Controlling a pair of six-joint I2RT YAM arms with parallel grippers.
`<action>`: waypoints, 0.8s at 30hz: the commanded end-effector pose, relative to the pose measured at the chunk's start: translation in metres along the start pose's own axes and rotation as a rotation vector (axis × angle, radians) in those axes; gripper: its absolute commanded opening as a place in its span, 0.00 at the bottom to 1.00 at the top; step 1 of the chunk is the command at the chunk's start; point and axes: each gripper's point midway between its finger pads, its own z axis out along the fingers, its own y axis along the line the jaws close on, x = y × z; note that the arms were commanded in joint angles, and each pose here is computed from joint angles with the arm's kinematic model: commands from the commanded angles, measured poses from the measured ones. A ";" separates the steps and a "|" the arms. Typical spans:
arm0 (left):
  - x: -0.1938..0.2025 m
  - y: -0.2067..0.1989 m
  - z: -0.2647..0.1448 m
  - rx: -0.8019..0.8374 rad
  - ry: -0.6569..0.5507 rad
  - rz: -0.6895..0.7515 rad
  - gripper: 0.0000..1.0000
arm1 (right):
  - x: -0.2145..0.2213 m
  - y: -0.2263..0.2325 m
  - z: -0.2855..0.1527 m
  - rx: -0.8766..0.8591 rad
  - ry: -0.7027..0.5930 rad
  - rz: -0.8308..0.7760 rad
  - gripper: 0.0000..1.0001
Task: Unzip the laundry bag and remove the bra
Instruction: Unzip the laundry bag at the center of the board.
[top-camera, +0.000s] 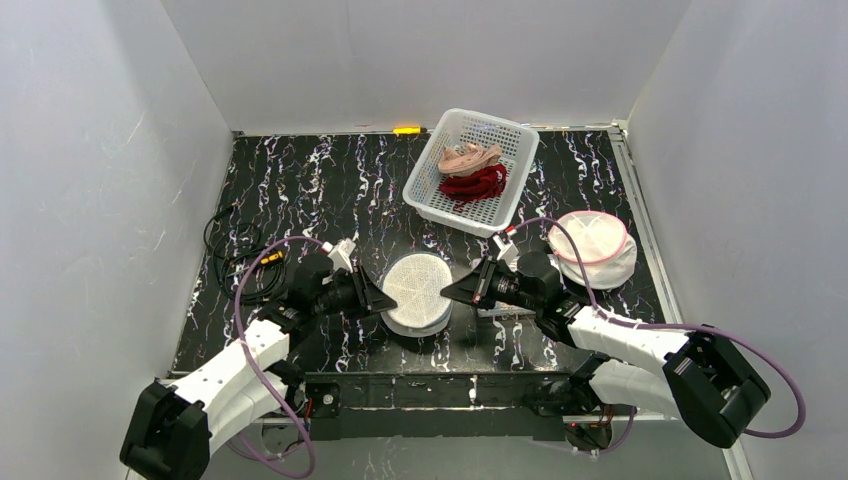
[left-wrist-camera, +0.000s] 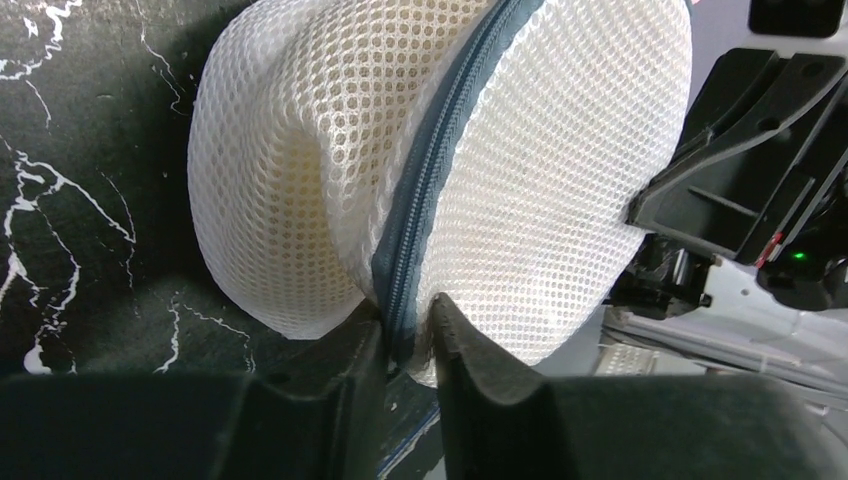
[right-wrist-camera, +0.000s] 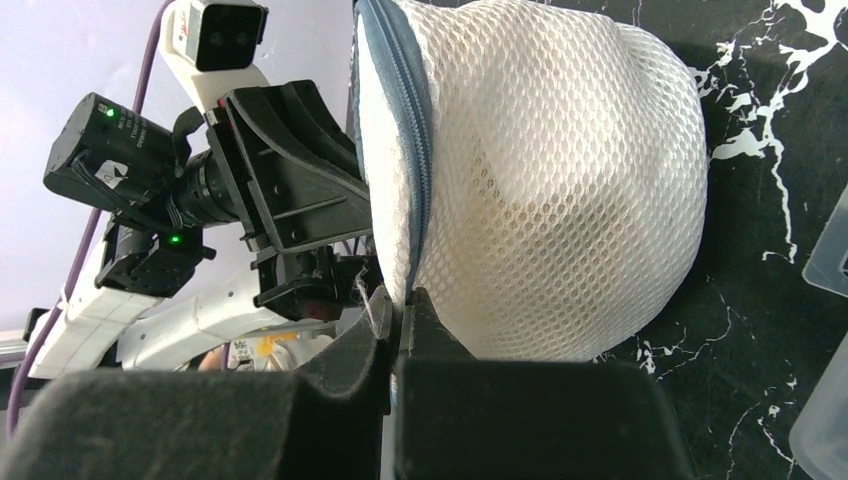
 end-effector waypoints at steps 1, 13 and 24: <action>-0.007 -0.011 -0.001 0.019 -0.014 0.036 0.15 | -0.001 0.008 -0.003 -0.027 0.012 -0.060 0.01; -0.017 -0.019 -0.025 -0.040 -0.095 0.026 0.00 | -0.042 0.025 -0.040 0.245 -0.024 -0.526 0.99; -0.042 -0.009 -0.049 -0.252 -0.208 -0.104 0.00 | -0.112 0.011 -0.079 0.635 -0.271 -0.630 0.99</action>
